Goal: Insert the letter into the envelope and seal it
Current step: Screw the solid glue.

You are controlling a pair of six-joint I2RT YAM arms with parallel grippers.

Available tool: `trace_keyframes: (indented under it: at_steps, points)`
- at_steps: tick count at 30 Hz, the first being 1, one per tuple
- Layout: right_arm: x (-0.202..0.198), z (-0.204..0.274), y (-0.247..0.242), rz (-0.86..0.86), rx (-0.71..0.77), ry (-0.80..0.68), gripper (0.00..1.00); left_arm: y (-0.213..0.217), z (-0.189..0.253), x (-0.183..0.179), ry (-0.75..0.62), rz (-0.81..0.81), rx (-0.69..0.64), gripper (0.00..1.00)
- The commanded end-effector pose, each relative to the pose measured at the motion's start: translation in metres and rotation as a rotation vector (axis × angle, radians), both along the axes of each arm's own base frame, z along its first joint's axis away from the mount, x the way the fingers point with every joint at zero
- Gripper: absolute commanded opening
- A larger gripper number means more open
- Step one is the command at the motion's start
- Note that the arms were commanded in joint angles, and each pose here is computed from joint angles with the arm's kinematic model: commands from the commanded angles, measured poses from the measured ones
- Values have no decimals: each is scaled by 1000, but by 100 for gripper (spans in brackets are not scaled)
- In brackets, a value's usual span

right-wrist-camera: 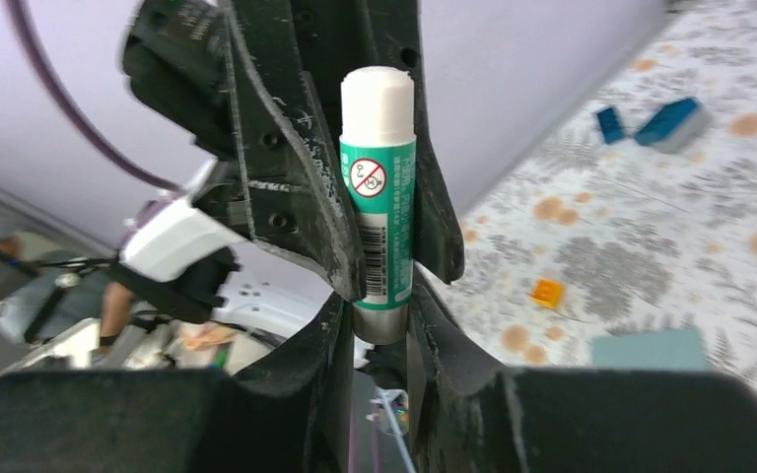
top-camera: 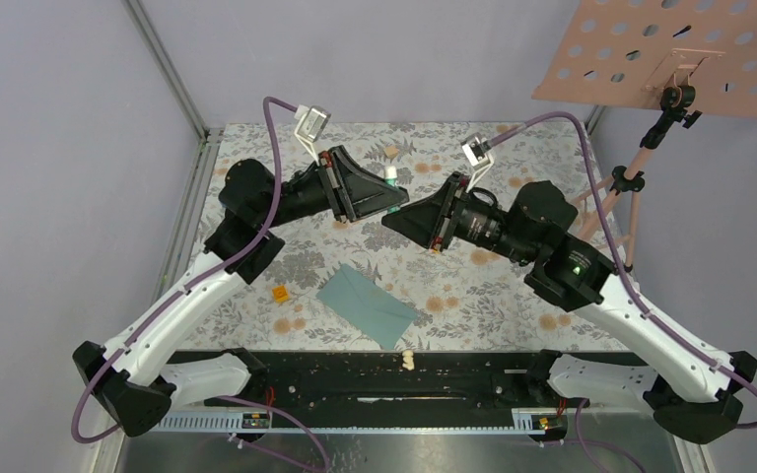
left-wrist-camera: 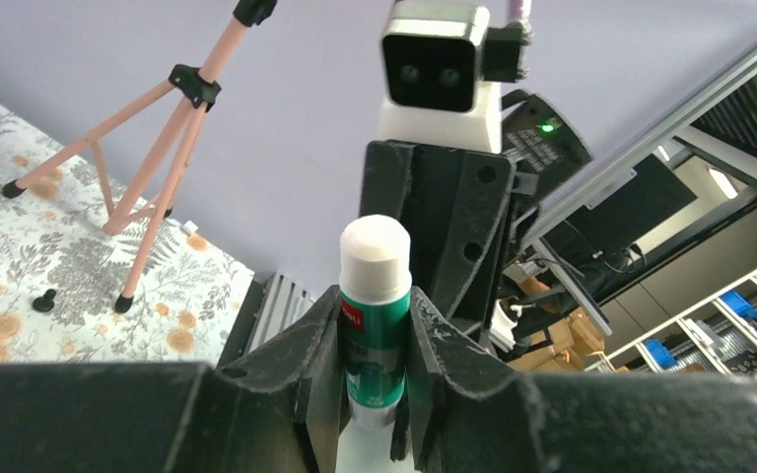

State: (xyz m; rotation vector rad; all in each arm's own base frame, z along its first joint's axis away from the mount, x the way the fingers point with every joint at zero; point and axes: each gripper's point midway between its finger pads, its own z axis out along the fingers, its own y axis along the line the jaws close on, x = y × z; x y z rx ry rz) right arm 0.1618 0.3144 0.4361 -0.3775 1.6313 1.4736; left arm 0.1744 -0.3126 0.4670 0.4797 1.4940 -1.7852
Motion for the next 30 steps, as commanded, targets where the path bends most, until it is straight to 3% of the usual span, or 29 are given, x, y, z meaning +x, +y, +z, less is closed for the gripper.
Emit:
trace_keyframes:
  at_steps: [1,5,11,13,21,25,30]
  points:
    - [12,-13,-8,-158,-217,-52,0,-7,-16,20,25,119,72,0]
    - [28,-24,-18,-353,-439,-99,4,-9,-23,23,48,134,86,0]
    - [11,-18,-13,-274,-349,-161,53,-4,-27,26,18,169,126,0]
    - [-4,-23,-8,-149,-291,-157,62,-2,-22,19,-2,127,108,0]
    - [-47,12,-27,244,207,-131,64,26,26,-18,-55,-173,-232,0]
    - [-65,26,-21,415,293,-112,67,34,41,-34,-88,-267,-329,0]
    - [-64,42,-16,483,408,-126,71,44,51,-45,-102,-340,-417,0]
